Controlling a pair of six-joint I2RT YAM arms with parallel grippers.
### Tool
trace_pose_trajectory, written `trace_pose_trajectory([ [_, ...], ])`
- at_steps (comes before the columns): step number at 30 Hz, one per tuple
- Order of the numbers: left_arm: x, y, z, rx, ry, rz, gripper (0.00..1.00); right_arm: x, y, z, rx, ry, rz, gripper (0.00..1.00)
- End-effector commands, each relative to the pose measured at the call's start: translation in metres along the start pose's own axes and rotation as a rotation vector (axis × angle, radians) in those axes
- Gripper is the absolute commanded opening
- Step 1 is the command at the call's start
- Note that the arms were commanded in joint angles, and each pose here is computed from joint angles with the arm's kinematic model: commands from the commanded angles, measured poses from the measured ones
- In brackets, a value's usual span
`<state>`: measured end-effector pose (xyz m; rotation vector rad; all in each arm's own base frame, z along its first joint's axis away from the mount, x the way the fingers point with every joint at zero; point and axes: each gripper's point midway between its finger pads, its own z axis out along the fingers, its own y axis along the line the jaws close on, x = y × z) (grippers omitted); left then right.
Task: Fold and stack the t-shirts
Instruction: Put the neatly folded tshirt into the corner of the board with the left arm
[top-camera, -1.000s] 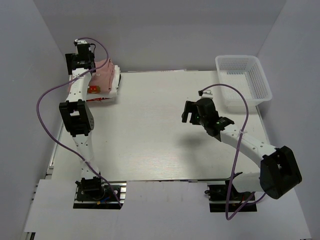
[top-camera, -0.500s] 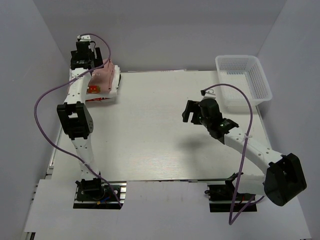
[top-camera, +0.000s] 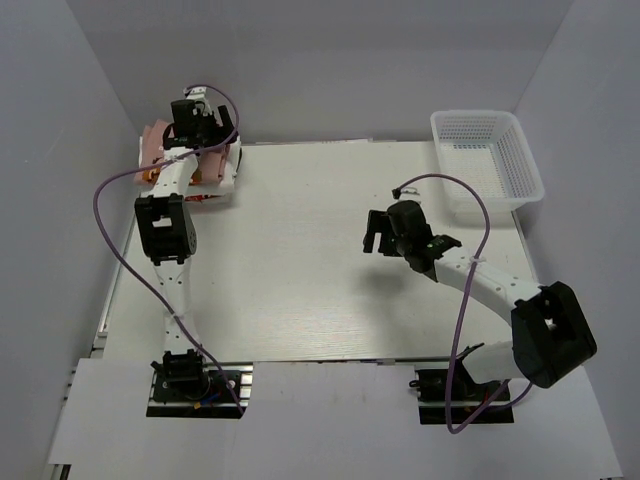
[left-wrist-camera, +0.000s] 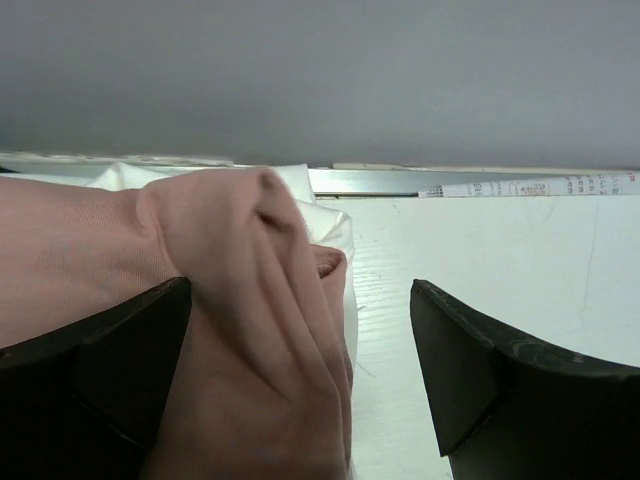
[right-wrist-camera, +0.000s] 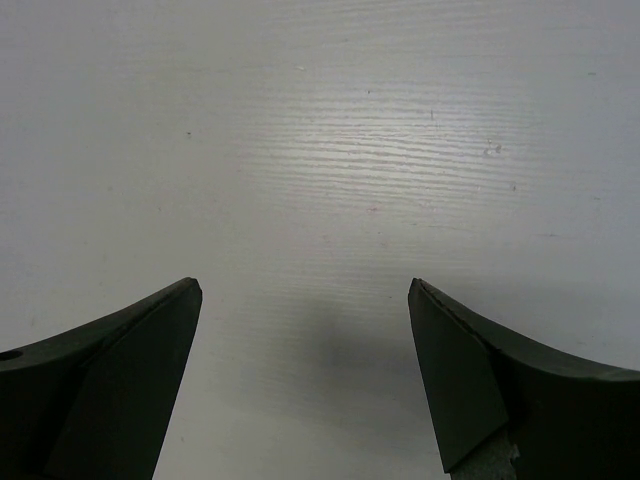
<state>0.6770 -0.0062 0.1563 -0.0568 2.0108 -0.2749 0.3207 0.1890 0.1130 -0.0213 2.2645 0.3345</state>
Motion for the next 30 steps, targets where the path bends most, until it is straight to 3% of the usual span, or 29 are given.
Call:
trace_pose_trajectory([
  [1, -0.022, -0.026, 0.014, 0.13, -0.081, -0.026, 1.0, -0.006, 0.009, 0.007, -0.03, -0.003, 0.016, 0.9],
  [4, -0.03, -0.03, 0.012, 0.142, -0.094, -0.035, 1.0, -0.009, 0.013, 0.009, -0.046, -0.003, 0.019, 0.9],
  [8, -0.081, -0.049, -0.024, 0.181, -0.187, -0.026, 1.0, -0.016, 0.026, 0.004, -0.104, -0.02, 0.022, 0.9],
  [9, -0.112, -0.06, -0.05, 0.194, -0.243, -0.025, 1.0, -0.017, 0.026, 0.002, -0.108, -0.02, 0.023, 0.9],
  [12, -0.136, -0.081, -0.09, 0.216, -0.238, -0.052, 1.0, -0.029, 0.029, -0.015, -0.132, -0.064, 0.03, 0.9],
  [13, -0.153, -0.1, -0.121, 0.245, -0.254, -0.04, 1.0, -0.026, 0.027, -0.018, -0.133, -0.069, 0.033, 0.9],
  [16, -0.11, -0.115, -0.158, 0.196, -0.078, -0.083, 1.0, -0.023, 0.018, -0.042, -0.139, -0.101, 0.068, 0.9],
  [17, -0.127, -0.145, -0.213, 0.227, -0.131, -0.067, 1.0, -0.023, 0.015, -0.052, -0.138, -0.113, 0.081, 0.9],
  [18, -0.061, -0.143, -0.208, 0.216, -0.006, -0.102, 1.0, -0.003, 0.004, -0.05, -0.107, -0.082, 0.1, 0.9],
  [22, 0.016, -0.186, -0.298, 0.368, -0.077, -0.173, 1.0, 0.01, -0.008, -0.078, -0.131, -0.125, 0.161, 0.9],
  [23, 0.062, -0.181, -0.303, 0.357, -0.001, -0.205, 1.0, 0.033, -0.018, -0.075, -0.105, -0.083, 0.155, 0.9],
  [24, 0.081, -0.184, -0.316, 0.352, 0.038, -0.242, 1.0, 0.025, -0.018, -0.09, -0.134, -0.14, 0.182, 0.9],
  [25, 0.081, -0.183, -0.339, 0.357, 0.001, -0.258, 1.0, 0.025, -0.02, -0.093, -0.136, -0.153, 0.195, 0.9],
  [26, 0.106, -0.18, -0.342, 0.349, 0.048, -0.271, 1.0, 0.044, -0.027, -0.089, -0.123, -0.123, 0.185, 0.9],
  [27, 0.118, -0.175, -0.348, 0.319, 0.077, -0.278, 1.0, 0.034, -0.026, -0.1, -0.156, -0.186, 0.201, 0.9],
  [30, 0.122, -0.161, -0.363, 0.235, 0.073, -0.271, 1.0, 0.046, -0.031, -0.103, -0.176, -0.203, 0.209, 0.9],
])
